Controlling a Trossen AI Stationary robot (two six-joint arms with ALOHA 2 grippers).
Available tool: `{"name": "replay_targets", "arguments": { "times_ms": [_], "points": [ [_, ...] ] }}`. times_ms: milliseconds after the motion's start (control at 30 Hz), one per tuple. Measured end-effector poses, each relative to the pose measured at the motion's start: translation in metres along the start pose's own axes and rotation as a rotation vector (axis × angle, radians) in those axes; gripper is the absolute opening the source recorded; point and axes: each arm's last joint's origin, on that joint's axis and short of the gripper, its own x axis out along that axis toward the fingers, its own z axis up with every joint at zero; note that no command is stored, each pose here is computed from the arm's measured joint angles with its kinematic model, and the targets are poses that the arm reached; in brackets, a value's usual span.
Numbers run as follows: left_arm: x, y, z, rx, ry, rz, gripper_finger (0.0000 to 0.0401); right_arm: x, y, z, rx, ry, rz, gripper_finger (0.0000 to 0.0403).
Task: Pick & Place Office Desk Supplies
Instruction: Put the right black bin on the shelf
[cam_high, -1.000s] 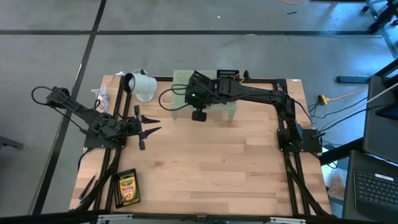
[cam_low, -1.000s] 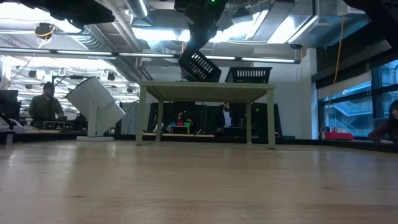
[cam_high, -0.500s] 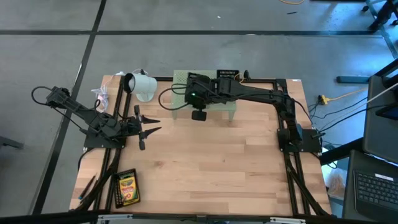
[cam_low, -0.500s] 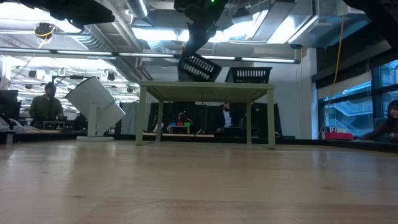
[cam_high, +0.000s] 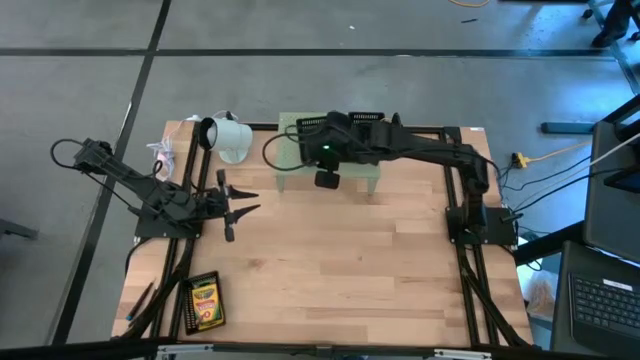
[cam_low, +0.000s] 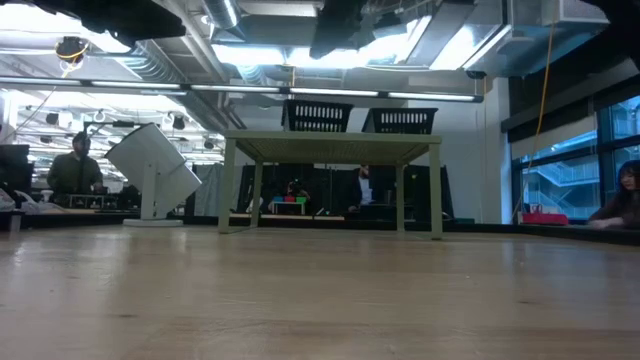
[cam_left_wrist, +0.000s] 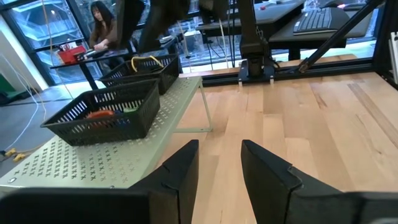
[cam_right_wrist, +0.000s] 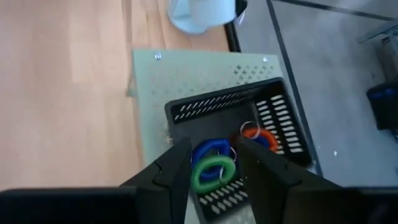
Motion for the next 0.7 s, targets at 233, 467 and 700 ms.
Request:
{"name": "replay_targets", "arguments": {
  "times_ms": [233,467,700],
  "points": [
    [0.018,-0.011,0.005,0.067,-0.034,0.031,0.0147,-0.055,-0.003,-0.010,0.136,-0.024,0.053,0.0126],
    [0.053,-0.010,0.013,0.067,-0.101,0.173,0.0200,-0.101,0.009,-0.033,0.220,0.070,0.106,0.0130],
    [0.093,0.016,0.042,0.051,-0.071,0.301,0.0221,-0.131,0.021,-0.051,0.138,0.143,0.088,0.0122]
  ]
}}
